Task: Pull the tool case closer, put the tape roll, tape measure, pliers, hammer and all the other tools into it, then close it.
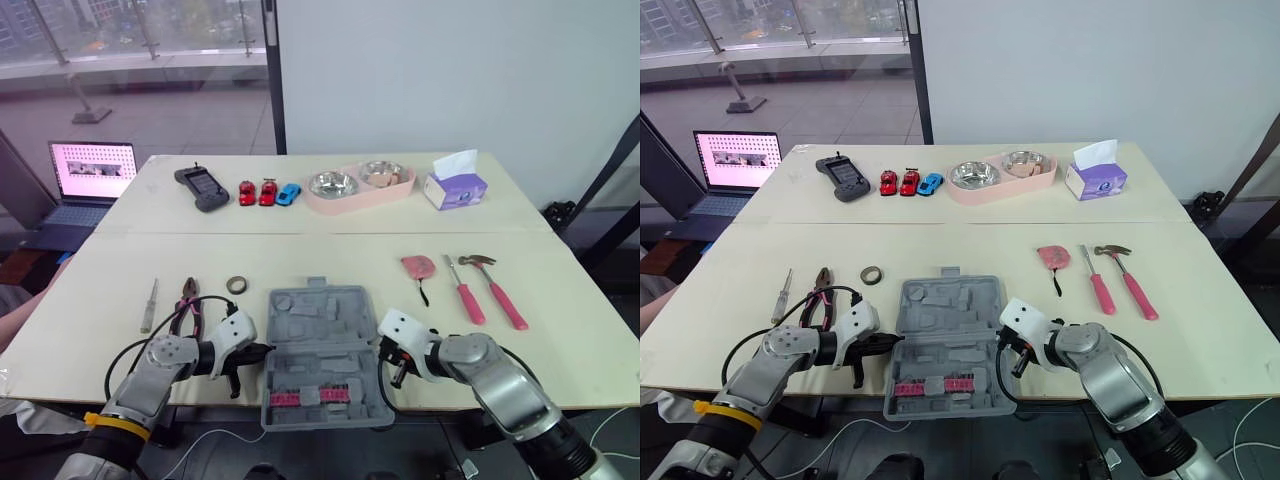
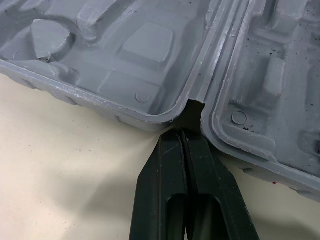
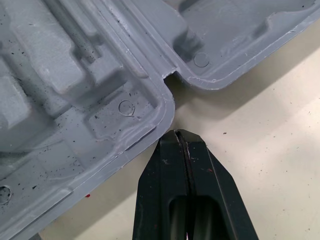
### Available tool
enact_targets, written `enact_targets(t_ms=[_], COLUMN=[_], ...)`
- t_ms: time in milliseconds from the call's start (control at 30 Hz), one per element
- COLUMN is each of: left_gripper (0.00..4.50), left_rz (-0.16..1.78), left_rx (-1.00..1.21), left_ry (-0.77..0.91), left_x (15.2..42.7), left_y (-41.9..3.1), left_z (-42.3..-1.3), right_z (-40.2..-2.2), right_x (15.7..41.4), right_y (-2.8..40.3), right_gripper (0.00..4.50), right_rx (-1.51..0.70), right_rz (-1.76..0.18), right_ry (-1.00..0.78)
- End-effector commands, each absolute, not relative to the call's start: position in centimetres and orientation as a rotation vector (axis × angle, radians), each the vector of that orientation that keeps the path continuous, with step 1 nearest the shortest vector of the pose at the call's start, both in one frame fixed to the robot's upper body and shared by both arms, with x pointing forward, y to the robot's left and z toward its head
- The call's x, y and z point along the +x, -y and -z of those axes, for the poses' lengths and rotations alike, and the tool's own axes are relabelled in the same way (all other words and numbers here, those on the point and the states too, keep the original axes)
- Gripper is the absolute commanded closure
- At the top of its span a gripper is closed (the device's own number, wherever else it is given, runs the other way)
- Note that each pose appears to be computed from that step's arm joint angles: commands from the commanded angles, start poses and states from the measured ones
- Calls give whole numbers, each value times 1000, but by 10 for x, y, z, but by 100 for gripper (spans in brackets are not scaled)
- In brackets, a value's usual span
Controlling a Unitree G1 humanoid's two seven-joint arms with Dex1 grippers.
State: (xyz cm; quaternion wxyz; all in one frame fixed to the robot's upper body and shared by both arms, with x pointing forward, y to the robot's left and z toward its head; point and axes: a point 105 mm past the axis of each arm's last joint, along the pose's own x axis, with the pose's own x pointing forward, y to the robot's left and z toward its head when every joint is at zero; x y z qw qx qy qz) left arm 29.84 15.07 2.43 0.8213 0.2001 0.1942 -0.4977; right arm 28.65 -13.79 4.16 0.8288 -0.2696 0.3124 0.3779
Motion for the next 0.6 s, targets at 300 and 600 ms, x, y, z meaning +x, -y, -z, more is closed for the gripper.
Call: enact_targets(t_ms=[300, 600], left_gripper=[447, 447], left_rz=[946, 807], left_rx=[424, 336], left_ry=[-490, -421], left_x=[297, 291], left_y=[-193, -253], left_z=[-19, -71], right_z=[-57, -106], right_x=[301, 296], right_y=[200, 275], right_gripper=[450, 450], right_rx=[-553, -493], right_rz=[-653, -508], right_ry=[-622, -462])
